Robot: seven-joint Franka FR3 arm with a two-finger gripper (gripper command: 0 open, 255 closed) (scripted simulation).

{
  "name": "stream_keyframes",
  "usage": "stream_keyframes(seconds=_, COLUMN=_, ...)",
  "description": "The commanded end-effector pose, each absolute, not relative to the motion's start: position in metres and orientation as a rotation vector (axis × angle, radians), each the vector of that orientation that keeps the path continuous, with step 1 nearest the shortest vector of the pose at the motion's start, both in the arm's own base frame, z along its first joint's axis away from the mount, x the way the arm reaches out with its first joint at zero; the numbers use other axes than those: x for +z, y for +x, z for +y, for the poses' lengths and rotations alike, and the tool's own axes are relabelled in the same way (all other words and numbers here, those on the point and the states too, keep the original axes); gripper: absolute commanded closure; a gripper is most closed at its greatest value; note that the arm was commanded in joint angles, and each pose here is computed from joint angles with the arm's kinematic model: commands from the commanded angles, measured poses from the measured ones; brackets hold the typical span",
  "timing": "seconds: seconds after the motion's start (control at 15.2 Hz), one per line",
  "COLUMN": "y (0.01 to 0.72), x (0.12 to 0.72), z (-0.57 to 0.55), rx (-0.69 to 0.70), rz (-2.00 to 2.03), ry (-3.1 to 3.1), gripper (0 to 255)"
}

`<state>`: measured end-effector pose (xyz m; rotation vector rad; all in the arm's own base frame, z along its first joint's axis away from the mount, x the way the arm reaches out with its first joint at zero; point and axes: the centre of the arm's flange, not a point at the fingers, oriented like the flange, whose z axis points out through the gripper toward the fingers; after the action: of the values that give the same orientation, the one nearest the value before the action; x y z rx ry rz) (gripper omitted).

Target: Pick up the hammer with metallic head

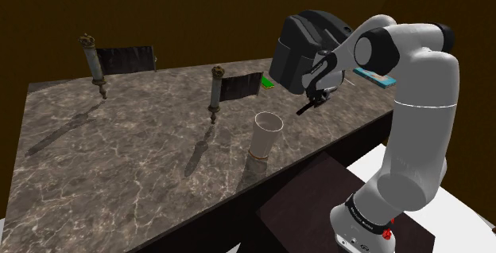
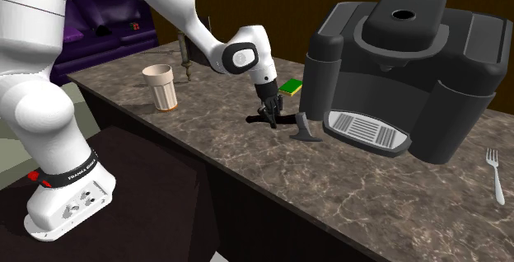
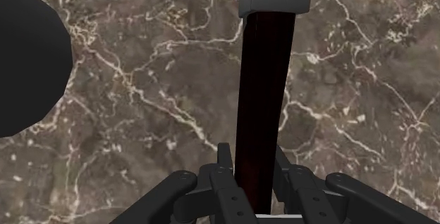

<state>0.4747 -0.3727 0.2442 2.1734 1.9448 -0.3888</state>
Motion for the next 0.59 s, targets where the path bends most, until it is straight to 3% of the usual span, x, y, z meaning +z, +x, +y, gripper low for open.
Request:
stream_keyframes(seconds=0.0, y=0.475, x=0.244, z=-0.373, rx=-0.389, rz=1.945, ry=2.174, gripper=255)
stream_keyframes(seconds=0.53, y=0.474, x=0.254, z=-0.372, rx=-0.389, rz=1.945, ry=2.174, gripper=255)
